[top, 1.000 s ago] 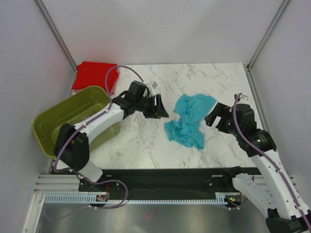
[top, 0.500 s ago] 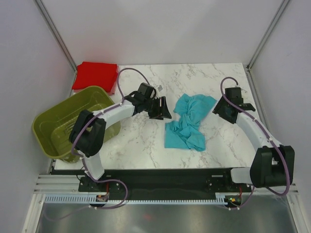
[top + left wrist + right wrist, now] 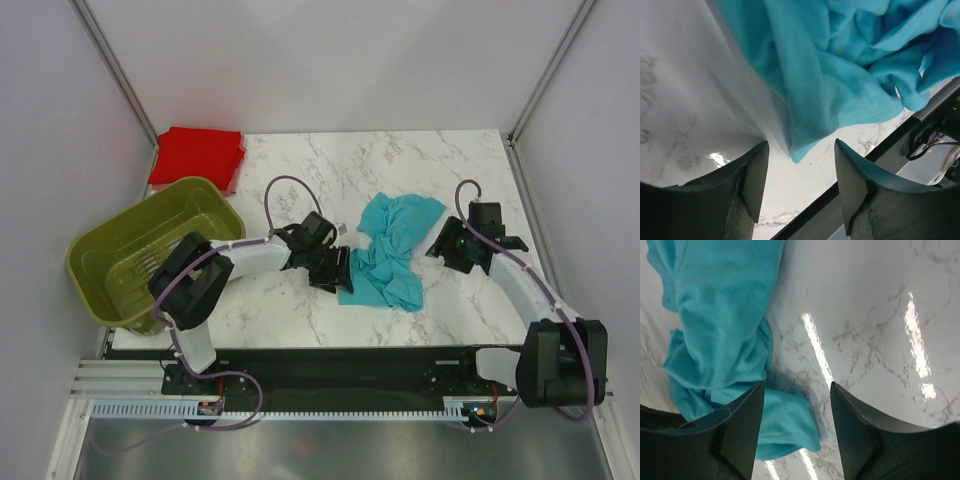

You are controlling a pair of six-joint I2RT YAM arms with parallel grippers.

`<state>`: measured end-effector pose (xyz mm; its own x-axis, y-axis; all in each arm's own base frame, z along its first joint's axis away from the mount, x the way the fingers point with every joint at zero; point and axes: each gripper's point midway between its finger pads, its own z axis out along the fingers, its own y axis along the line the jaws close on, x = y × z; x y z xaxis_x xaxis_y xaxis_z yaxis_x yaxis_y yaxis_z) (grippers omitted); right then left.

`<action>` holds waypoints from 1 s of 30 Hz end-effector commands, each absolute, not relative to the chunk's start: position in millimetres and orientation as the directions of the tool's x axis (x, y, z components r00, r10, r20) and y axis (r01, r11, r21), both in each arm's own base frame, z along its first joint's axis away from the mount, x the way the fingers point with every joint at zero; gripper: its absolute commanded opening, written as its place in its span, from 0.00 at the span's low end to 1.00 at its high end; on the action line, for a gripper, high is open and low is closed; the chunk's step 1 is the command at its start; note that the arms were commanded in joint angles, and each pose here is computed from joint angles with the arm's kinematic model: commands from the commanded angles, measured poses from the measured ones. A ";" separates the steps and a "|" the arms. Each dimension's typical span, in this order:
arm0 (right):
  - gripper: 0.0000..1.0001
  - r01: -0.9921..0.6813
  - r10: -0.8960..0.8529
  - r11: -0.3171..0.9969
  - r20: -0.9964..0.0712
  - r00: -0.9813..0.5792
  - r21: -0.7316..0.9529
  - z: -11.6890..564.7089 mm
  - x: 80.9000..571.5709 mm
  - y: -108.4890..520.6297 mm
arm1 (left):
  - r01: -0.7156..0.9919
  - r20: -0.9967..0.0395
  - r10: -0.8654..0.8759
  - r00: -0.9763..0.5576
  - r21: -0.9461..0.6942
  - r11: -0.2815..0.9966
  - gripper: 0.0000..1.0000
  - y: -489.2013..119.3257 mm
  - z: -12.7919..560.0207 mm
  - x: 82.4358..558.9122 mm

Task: Fold and stack the t-shirts
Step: Flatten the tshirt out

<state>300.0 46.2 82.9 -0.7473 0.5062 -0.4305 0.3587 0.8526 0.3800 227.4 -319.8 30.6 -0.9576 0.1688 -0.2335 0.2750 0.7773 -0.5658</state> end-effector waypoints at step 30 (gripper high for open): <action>0.59 0.180 0.303 0.932 -0.406 -0.862 0.314 56.9 251.0 144.4 | 0.262 -0.304 0.097 -0.948 -0.568 0.780 0.02 -334.3 56.1 220.9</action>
